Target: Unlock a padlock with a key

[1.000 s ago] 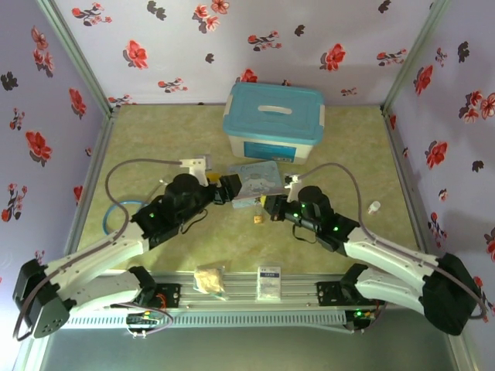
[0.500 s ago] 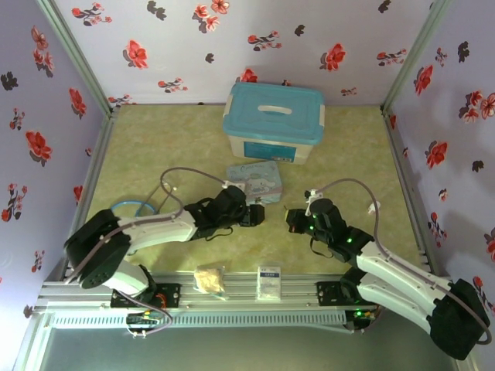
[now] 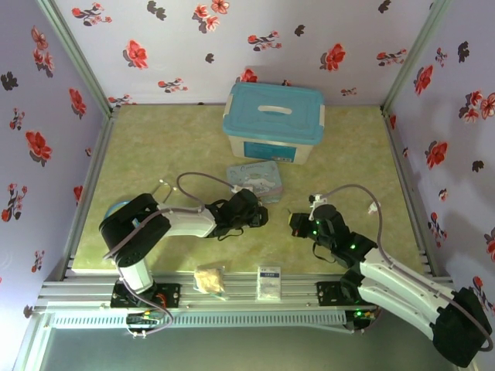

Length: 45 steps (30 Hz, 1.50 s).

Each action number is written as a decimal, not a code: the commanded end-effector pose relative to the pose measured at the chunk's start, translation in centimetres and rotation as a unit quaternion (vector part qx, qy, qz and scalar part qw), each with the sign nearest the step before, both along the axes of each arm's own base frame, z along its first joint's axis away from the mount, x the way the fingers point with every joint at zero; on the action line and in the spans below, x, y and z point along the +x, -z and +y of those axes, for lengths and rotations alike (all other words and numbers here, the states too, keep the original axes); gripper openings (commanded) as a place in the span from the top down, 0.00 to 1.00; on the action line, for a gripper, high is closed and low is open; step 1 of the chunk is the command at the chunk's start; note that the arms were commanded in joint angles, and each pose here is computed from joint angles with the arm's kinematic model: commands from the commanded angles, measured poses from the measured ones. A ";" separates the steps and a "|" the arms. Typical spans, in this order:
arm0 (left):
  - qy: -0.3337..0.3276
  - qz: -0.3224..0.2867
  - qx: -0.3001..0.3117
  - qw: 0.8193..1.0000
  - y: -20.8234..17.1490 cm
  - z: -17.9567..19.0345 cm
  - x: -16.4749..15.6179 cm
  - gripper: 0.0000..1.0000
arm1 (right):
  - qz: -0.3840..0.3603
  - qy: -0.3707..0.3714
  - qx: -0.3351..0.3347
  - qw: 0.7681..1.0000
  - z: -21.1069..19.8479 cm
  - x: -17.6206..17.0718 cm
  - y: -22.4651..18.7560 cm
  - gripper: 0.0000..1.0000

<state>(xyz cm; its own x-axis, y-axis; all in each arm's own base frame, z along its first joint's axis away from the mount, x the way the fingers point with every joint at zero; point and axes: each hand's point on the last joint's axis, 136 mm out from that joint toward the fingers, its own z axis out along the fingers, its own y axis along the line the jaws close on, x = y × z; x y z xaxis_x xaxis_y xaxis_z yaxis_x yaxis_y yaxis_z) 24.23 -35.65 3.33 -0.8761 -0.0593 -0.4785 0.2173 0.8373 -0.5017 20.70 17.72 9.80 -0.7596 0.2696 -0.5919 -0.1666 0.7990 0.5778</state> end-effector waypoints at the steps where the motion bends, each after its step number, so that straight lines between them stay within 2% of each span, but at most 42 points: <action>1: -0.015 -0.003 -0.014 1.000 0.0 -0.7 0.9 0.62 | 0.009 0.023 -0.007 1.000 -1.1 -0.2 1.0 1.00; 4: -0.014 0.002 -0.010 1.000 0.5 -1.0 0.6 0.62 | 0.009 0.031 -0.001 0.999 -1.1 -0.1 1.0 1.00; 7: -0.015 0.001 -0.018 1.000 0.6 -1.2 0.5 0.72 | 0.012 0.035 0.005 0.999 -1.1 0.0 1.2 1.00; 9: -0.019 -0.003 -0.023 1.000 0.3 -1.1 0.6 0.74 | 0.019 0.032 0.016 0.999 -0.6 0.0 1.4 1.00; 13: -0.026 -0.015 -0.033 0.999 -0.5 -0.7 0.8 0.82 | 0.043 0.024 0.071 0.996 1.0 -0.1 2.4 1.00; 17: -0.035 -0.023 -0.049 0.998 -1.4 -0.6 0.9 0.85 | 0.058 -0.004 0.078 0.995 2.3 -0.2 2.7 1.00; 21: -0.058 -0.034 -0.092 0.994 -2.6 -0.1 1.2 0.88 | 0.054 -0.029 0.106 0.992 3.6 -0.4 1.8 1.00; 25: -0.085 -0.045 -0.142 0.985 -4.1 0.7 1.6 0.87 | 0.059 -0.011 0.166 0.984 4.0 -0.2 1.7 1.00; 29: -0.096 -0.048 -0.174 0.979 -5.2 1.0 1.7 0.88 | 0.056 -0.032 0.165 0.984 5.0 -0.4 1.5 1.00; 34: -0.124 -0.051 -0.238 0.962 -6.1 2.0 1.8 0.89 | 0.046 -0.068 0.211 0.974 7.2 -0.1 -0.3 1.00; 36: -0.137 -0.046 -0.262 0.954 -6.2 2.3 1.9 0.95 | 0.058 -0.075 0.222 0.970 7.9 0.0 -0.1 1.00; 39: -0.144 -0.044 -0.289 0.945 -6.4 2.4 1.9 0.97 | 0.074 -0.076 0.235 0.966 8.7 0.4 0.6 1.00; 45: -0.151 -0.042 -0.287 0.945 -6.3 3.0 1.6 0.99 | 0.122 -0.093 0.248 0.957 10.8 0.5 1.3 1.00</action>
